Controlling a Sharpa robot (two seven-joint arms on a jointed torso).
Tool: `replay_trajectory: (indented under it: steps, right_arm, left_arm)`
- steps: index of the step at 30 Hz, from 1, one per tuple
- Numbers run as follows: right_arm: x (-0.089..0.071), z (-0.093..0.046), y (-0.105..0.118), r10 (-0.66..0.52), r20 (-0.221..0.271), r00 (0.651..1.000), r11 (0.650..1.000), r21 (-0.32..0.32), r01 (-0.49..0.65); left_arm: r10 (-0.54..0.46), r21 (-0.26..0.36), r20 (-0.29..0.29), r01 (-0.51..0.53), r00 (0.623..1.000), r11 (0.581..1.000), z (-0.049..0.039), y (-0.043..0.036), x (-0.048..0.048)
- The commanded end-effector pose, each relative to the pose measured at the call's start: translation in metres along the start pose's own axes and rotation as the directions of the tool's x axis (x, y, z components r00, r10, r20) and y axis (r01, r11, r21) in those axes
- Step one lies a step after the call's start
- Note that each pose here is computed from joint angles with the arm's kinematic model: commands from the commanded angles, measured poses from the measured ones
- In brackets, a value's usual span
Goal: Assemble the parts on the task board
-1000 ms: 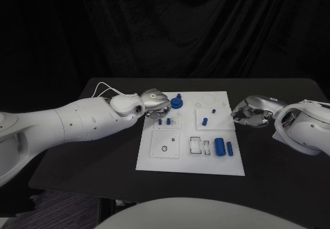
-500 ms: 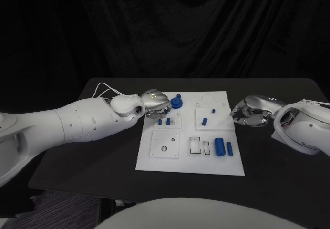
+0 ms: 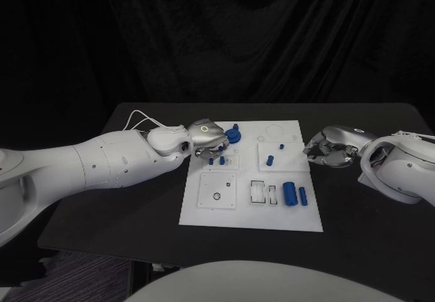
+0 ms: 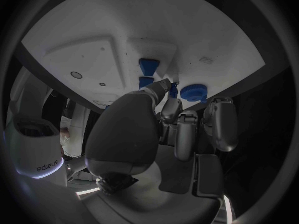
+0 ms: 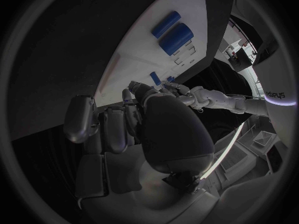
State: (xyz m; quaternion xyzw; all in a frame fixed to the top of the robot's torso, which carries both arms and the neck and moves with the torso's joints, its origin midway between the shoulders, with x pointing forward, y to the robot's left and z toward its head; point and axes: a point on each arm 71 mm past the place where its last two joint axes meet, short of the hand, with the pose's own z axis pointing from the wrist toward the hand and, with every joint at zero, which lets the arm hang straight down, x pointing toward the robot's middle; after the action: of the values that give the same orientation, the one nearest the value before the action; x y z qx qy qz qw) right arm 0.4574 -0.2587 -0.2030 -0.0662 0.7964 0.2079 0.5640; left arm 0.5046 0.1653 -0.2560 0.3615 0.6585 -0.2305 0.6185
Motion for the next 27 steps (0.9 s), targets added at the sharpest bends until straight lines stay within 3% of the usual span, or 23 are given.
replay_trajectory:
  steps: [1,14,27]
  right_arm:
    - [0.002,0.000,-0.001,-0.002,-0.014,1.000,1.000,0.012,0.002]
    - [0.002,0.000,-0.001,-0.003,-0.018,1.000,1.000,0.013,0.003]
    - [0.003,0.000,-0.001,-0.004,-0.024,1.000,1.000,0.015,0.004]
  left_arm:
    - [-0.003,0.016,-0.016,0.004,1.000,1.000,0.0003,-0.0022,0.0017]
    - [-0.002,-0.004,-0.030,0.002,1.000,1.000,-0.0010,0.0024,0.0043]
    - [0.008,-0.035,0.005,-0.008,1.000,0.999,-0.0030,0.0082,0.0031]
